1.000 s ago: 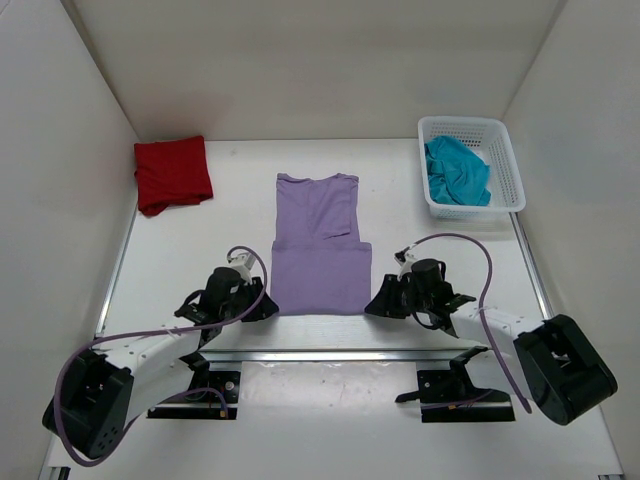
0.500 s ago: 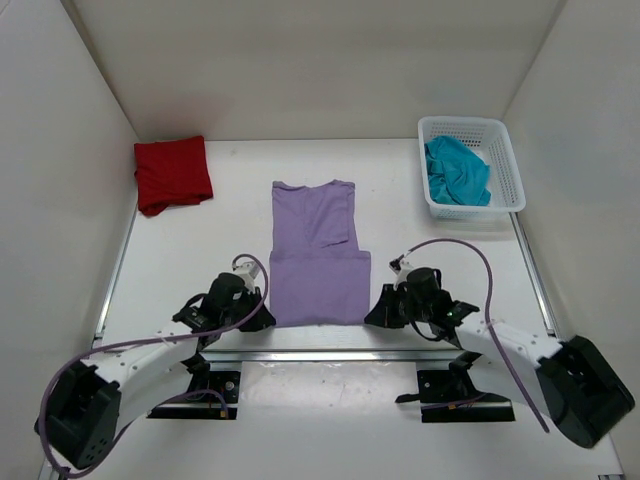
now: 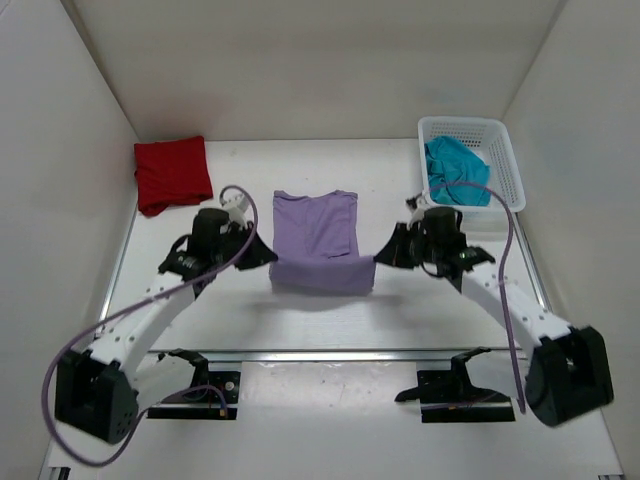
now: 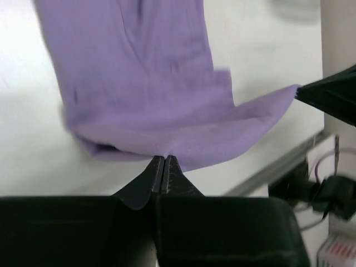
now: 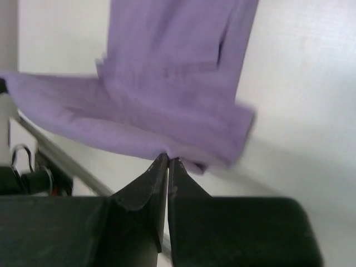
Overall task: Fold and stack the t-shirts
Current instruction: Fold the long partially folded tshirt into a neat square
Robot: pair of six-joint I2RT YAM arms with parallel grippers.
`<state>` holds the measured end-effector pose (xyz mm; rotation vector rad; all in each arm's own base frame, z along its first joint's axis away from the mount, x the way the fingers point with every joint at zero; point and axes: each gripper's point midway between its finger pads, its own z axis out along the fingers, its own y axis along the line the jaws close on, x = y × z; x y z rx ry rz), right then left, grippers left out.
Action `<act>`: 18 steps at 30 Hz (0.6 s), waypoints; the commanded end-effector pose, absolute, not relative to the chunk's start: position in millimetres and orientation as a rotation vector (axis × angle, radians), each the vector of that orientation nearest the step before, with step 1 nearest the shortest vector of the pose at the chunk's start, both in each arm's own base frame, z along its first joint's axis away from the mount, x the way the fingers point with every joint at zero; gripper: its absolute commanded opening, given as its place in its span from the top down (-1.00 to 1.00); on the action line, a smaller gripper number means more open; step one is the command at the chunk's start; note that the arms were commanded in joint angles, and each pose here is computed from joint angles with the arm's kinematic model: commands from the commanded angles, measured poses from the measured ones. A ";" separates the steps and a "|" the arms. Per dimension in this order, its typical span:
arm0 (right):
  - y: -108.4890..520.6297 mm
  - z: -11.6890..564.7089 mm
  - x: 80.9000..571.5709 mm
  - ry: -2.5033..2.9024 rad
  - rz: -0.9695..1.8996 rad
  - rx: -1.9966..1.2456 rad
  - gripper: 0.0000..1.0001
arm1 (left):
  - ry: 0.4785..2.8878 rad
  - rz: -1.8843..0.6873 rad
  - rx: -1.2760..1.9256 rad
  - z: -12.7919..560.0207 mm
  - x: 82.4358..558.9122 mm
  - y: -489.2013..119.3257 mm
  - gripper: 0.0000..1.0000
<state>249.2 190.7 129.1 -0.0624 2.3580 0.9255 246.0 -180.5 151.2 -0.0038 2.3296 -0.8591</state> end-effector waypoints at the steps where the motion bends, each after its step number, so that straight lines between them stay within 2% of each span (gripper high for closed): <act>1: 194.9 179.1 324.0 2.194 0.928 -0.172 1.00 | 2.231 -0.807 -0.064 171.0 324.4 -172.4 1.00; 4: 195.5 192.7 383.8 2.186 0.923 -0.164 1.00 | 2.185 -0.723 -0.108 186.0 378.9 -161.5 1.00; 5: 194.7 193.6 393.4 2.187 0.942 -0.159 1.00 | 2.230 -0.691 -0.140 169.3 391.9 -158.2 1.00; 10: 192.6 177.7 477.6 2.197 0.983 -0.092 1.00 | 2.241 -0.624 -0.214 157.8 464.5 -154.7 1.00; 14: 201.1 145.3 527.4 2.275 1.022 -0.083 1.00 | 2.253 -0.610 -0.278 145.2 506.6 -152.2 1.00; 18: 213.0 139.3 562.0 2.249 1.047 -0.088 1.00 | 2.256 -0.610 -0.372 120.3 534.0 -143.8 1.00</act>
